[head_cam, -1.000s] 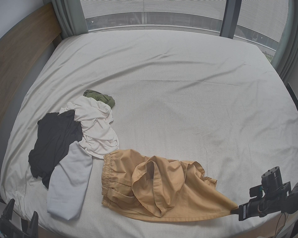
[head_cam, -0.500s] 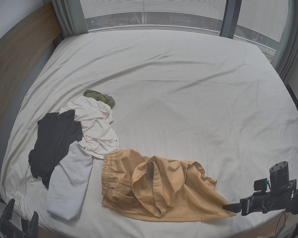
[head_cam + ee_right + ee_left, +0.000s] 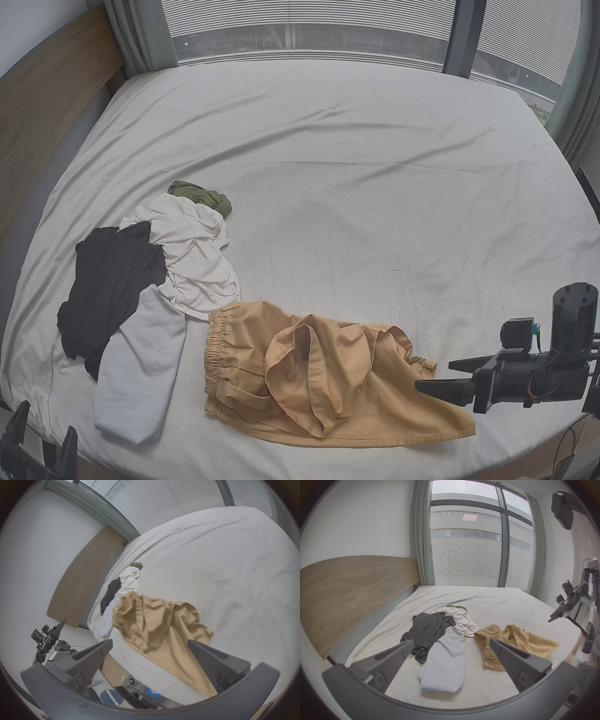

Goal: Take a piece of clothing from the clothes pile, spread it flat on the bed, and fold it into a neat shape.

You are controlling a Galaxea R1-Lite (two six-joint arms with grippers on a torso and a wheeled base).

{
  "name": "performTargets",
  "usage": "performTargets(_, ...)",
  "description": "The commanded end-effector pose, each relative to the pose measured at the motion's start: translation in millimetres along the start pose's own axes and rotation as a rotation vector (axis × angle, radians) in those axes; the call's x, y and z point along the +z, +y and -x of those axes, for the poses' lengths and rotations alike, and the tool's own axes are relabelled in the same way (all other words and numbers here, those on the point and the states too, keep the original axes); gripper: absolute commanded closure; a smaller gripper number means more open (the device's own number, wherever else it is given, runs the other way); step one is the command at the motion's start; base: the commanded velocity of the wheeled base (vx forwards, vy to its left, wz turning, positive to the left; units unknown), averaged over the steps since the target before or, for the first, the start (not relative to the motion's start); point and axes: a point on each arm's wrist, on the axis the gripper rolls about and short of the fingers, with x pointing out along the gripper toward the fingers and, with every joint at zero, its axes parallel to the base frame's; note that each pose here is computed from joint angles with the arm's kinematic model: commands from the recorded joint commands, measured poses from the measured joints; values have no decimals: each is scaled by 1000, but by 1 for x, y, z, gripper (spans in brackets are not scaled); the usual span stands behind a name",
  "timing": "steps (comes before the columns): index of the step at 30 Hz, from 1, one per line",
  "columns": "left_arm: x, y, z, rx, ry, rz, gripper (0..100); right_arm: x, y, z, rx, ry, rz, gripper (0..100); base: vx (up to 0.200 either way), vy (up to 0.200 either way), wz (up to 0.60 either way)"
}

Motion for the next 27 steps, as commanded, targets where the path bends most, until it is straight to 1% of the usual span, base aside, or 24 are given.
performTargets(1, -5, 0, 0, 0, 2, 6, 0, 13, 9, -31, 43, 28, 5, 0, 0, 0, 0)
performTargets(6, -5, 0, 0, 0, 2, 6, 0, 18, 17, -47, 85, -2, 36, 0, 0, 0, 0)
performTargets(17, -5, 0, 0, 0, 2, 7, 0, 22, 42, -72, 164, 23, 84, 0, 0, 0, 0)
performTargets(27, -5, 0, 0, 0, 2, 7, 0, 26, 50, -113, 174, 60, 93, 0, 0, 0, 0)
